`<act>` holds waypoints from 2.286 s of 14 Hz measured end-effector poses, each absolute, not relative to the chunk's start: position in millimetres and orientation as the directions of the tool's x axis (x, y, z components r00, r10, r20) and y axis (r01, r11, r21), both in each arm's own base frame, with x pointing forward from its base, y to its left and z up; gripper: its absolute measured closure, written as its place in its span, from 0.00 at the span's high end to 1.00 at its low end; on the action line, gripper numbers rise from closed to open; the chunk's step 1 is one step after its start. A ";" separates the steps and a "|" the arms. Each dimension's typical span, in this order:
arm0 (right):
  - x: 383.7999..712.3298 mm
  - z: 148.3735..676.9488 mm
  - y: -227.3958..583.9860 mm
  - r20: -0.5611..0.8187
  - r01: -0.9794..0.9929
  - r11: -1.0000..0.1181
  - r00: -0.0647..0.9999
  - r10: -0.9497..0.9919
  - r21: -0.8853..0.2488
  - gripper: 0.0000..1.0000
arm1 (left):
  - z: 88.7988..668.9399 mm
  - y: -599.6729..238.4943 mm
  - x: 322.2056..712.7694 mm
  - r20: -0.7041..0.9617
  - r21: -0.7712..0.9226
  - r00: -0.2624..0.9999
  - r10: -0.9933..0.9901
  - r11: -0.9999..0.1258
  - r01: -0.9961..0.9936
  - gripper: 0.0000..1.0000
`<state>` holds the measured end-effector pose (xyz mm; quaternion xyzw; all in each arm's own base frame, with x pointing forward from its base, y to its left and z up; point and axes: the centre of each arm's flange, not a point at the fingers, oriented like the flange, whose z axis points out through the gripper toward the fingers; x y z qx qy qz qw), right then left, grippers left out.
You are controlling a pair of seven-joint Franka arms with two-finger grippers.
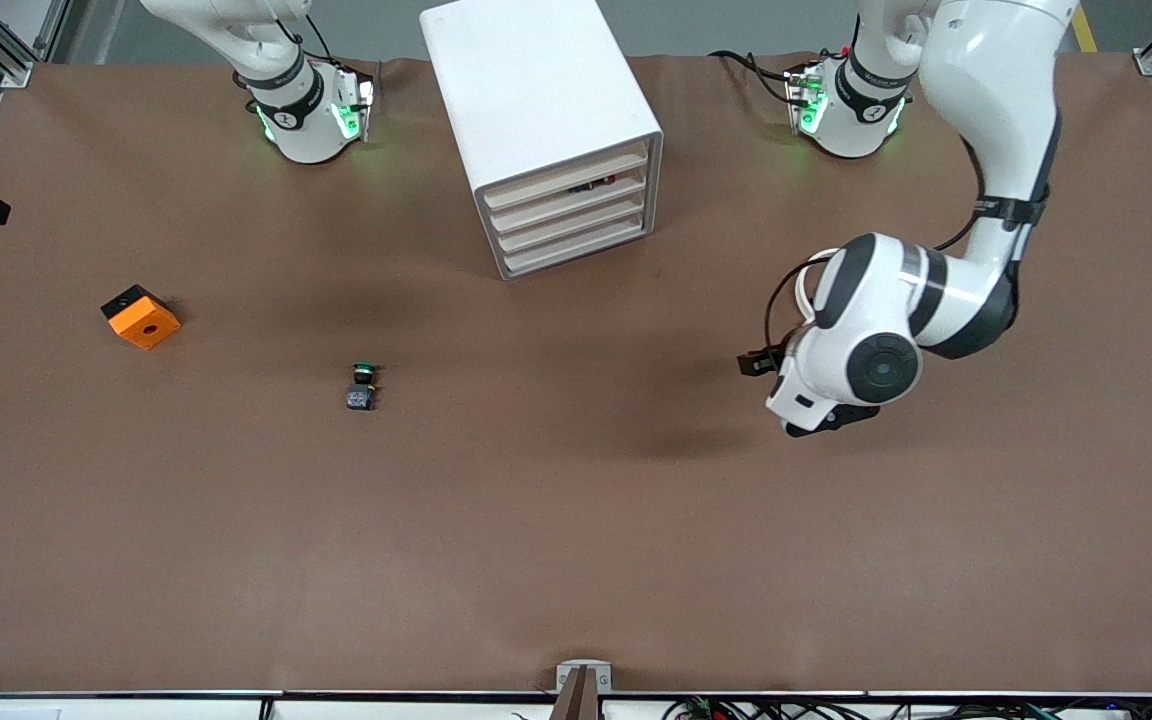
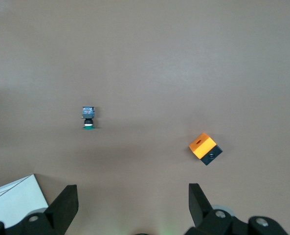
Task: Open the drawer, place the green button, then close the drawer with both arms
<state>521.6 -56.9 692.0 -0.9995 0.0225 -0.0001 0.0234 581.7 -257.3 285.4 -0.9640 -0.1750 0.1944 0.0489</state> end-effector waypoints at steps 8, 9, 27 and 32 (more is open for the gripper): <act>521.4 691.8 -58.6 -0.002 -0.060 -0.997 0.998 -0.059 -0.042 1.00 | 237.5 -351.1 555.1 -0.190 -0.374 0.636 0.748 -0.654 0.657 1.00; 521.4 691.8 -58.4 -0.003 -0.066 -0.997 0.998 -0.066 -0.035 1.00 | 234.2 -359.8 549.2 -0.177 -0.389 0.596 0.783 -0.612 0.689 1.00; 532.5 676.2 -59.0 -0.027 -0.085 -0.996 0.996 -0.084 -0.023 1.00 | 167.6 -370.9 516.9 -0.261 -0.834 -0.167 0.951 -0.134 0.535 1.00; 559.2 635.6 -51.8 -0.092 -0.072 -0.997 0.993 -0.070 -0.018 1.00 | 147.2 -368.6 503.5 -0.113 -0.935 -0.303 0.946 0.002 0.354 1.00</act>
